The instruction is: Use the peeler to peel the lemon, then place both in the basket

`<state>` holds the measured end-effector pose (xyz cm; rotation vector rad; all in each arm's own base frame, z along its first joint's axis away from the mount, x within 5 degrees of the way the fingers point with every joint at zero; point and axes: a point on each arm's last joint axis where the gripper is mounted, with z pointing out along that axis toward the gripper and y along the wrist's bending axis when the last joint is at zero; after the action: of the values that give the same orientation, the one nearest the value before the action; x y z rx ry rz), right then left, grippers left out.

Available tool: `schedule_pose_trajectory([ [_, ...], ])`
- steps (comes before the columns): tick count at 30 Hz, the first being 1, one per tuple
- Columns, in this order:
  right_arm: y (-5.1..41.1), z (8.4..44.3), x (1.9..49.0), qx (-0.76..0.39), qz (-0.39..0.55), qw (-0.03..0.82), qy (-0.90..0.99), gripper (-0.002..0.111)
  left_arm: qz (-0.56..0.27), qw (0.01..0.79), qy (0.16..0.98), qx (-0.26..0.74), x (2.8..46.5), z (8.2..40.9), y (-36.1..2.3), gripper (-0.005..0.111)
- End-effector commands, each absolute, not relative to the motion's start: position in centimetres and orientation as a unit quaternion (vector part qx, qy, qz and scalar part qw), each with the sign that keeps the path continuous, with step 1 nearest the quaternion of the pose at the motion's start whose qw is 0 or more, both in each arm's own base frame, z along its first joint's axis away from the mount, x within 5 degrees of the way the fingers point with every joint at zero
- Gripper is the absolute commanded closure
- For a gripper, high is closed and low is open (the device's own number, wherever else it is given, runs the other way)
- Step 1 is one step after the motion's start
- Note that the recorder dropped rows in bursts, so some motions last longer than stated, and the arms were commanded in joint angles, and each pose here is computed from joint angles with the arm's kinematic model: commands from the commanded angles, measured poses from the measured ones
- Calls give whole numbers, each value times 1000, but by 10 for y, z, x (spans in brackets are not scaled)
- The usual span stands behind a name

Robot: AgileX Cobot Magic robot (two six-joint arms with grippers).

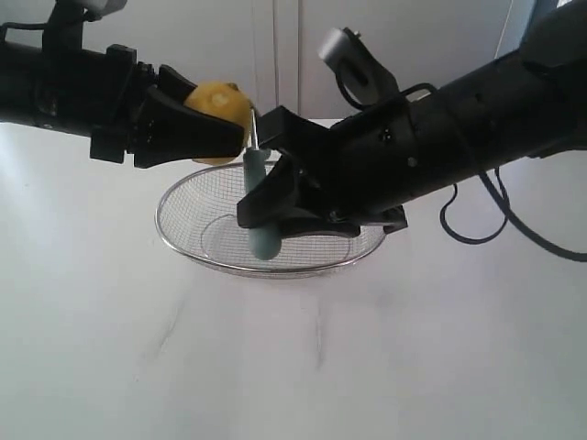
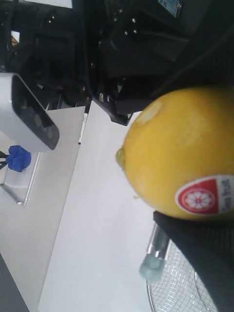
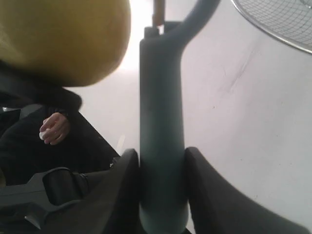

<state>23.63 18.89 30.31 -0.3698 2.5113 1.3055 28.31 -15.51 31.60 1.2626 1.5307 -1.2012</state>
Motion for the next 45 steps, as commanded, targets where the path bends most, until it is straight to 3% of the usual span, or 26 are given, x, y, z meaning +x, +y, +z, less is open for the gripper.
schedule_pose_trajectory([
  [1, 186, 315, 233, -127, 458, 176, 862, 108, -483, 405, 596, 497, 281, 321, -156, 107],
  [12, 178, 331, 228, -130, 449, 228, 854, 108, -484, 404, 598, 495, 281, 321, -156, 107],
  [20, 164, 318, 237, -142, 337, 265, 892, 108, -489, 398, 604, 488, 281, 321, -156, 107],
  [33, 160, 303, 255, -171, 246, 255, 919, 108, -484, 402, 609, 484, 283, 320, -156, 107],
  [45, 173, 283, 296, -223, 174, 186, 941, 108, -475, 407, 615, 480, 285, 320, -156, 107],
])
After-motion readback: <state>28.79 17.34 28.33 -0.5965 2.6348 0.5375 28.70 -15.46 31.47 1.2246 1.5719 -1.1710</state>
